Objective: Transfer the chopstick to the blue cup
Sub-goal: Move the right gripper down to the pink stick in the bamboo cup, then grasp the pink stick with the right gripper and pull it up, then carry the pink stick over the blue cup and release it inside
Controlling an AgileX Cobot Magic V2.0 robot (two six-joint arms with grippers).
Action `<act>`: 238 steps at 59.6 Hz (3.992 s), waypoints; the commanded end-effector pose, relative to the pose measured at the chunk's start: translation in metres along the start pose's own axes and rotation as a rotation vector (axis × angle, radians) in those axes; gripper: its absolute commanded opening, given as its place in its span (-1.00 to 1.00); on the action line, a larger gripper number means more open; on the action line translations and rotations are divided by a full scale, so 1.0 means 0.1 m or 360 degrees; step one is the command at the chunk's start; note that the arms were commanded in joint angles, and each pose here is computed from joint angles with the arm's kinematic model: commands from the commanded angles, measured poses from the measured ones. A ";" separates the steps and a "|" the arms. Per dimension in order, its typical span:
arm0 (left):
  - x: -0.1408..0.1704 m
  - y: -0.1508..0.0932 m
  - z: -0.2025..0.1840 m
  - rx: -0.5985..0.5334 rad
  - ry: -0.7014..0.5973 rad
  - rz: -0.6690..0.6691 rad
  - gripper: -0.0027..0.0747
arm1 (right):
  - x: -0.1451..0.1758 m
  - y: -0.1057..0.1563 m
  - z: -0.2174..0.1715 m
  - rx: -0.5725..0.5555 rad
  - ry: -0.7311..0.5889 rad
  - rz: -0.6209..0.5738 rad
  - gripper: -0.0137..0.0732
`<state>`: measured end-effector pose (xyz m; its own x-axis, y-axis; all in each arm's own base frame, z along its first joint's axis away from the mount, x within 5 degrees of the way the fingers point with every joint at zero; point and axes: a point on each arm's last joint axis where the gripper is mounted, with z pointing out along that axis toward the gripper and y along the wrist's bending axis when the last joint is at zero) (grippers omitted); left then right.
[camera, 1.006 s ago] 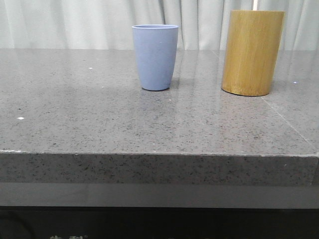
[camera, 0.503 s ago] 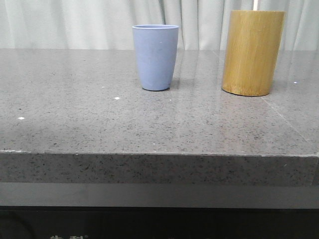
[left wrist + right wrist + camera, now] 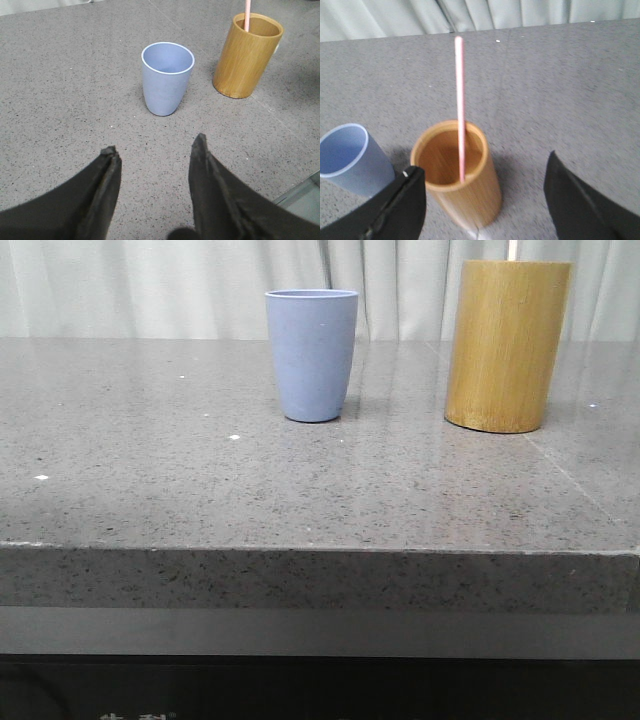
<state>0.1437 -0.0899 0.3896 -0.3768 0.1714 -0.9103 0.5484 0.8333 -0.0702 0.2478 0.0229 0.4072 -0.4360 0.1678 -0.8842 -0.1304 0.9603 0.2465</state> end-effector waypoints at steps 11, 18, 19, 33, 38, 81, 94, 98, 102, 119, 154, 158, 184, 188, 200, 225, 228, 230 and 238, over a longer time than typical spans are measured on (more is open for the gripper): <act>-0.14 -0.02 -0.07 0.0012 -0.0175 -0.0015 -0.12 | -0.43 0.13 0.50 -0.0085 -0.0121 -0.0024 0.50; -0.14 -0.02 -0.07 0.0012 -0.0172 -0.0015 -0.12 | -0.53 0.12 0.77 -0.0086 -0.0119 -0.0023 0.50; -0.14 -0.02 -0.07 0.0012 -0.0172 -0.0015 -0.12 | -0.54 0.12 0.80 -0.0085 -0.0119 -0.0023 0.50; -0.14 -0.02 -0.07 0.0012 -0.0172 -0.0015 -0.12 | -0.63 0.06 1.17 -0.0064 -0.0155 -0.0012 0.50; -0.14 -0.02 -0.07 0.0012 -0.0172 -0.0015 -0.12 | -0.64 0.05 1.24 -0.0071 -0.0148 0.0002 0.50; -0.14 -0.02 -0.07 0.0012 -0.0171 -0.0015 -0.12 | -0.64 0.09 1.23 -0.0134 -0.0103 0.0086 -0.82; -0.14 -0.02 -0.07 0.0012 -0.0171 -0.0015 -0.12 | -0.73 0.13 1.06 -0.0143 -0.0179 0.0073 -0.85; -0.14 -0.02 -0.07 0.0012 -0.0171 -0.0015 -0.12 | -0.80 0.16 0.94 -0.0145 -0.0254 0.0046 -0.85; -0.14 -0.02 -0.07 0.0012 -0.0171 -0.0015 -0.12 | -0.88 0.19 0.78 -0.0148 -0.0340 0.0017 -0.85; -0.14 -0.02 -0.07 0.0012 -0.0171 -0.0015 -0.12 | -1.19 0.38 -0.04 -0.0176 -0.0771 -0.0073 -0.85; -0.14 -0.02 -0.07 0.0012 -0.0171 -0.0015 -0.12 | -1.01 1.46 -0.14 -0.0628 -0.1007 -0.0358 -0.85; -0.14 -0.02 -0.07 0.0012 -0.0171 -0.0015 -0.12 | -0.95 1.53 -0.02 -0.0639 -0.0980 -0.0375 -0.85; -0.14 -0.02 -0.07 0.0012 -0.0171 -0.0015 -0.12 | -0.56 1.67 0.90 -0.0566 -0.0714 -0.0527 -0.85; -0.14 -0.02 -0.07 0.0012 -0.0171 -0.0015 -0.12 | -0.49 1.67 1.02 -0.0559 -0.0671 -0.0534 -0.85; -0.14 -0.02 -0.07 0.0012 -0.0168 -0.0015 -0.12 | -0.37 1.68 1.22 -0.0547 -0.0601 -0.0545 -0.83; -0.14 -0.02 -0.07 0.0012 -0.0168 -0.0015 -0.12 | -0.39 1.68 1.16 -0.0565 -0.0570 -0.0554 0.20; -0.14 -0.02 -0.07 0.0012 -0.0168 -0.0015 -0.12 | -0.41 1.68 1.09 -0.0580 -0.0554 -0.0565 0.20; -0.14 -0.02 -0.07 0.0012 -0.0168 -0.0015 -0.12 | -0.42 1.68 1.03 -0.0594 -0.0536 -0.0573 0.20; -0.14 -0.02 -0.07 0.0012 -0.0168 -0.0015 -0.12 | -0.48 1.62 0.79 -0.0629 -0.0450 -0.0630 0.20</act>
<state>0.1437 -0.0899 0.3896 -0.3759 0.1727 -0.9104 0.5490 0.8330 -0.0687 0.3414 0.2076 0.4118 -0.1574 -0.1214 -0.9801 -0.5895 0.8077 -0.0054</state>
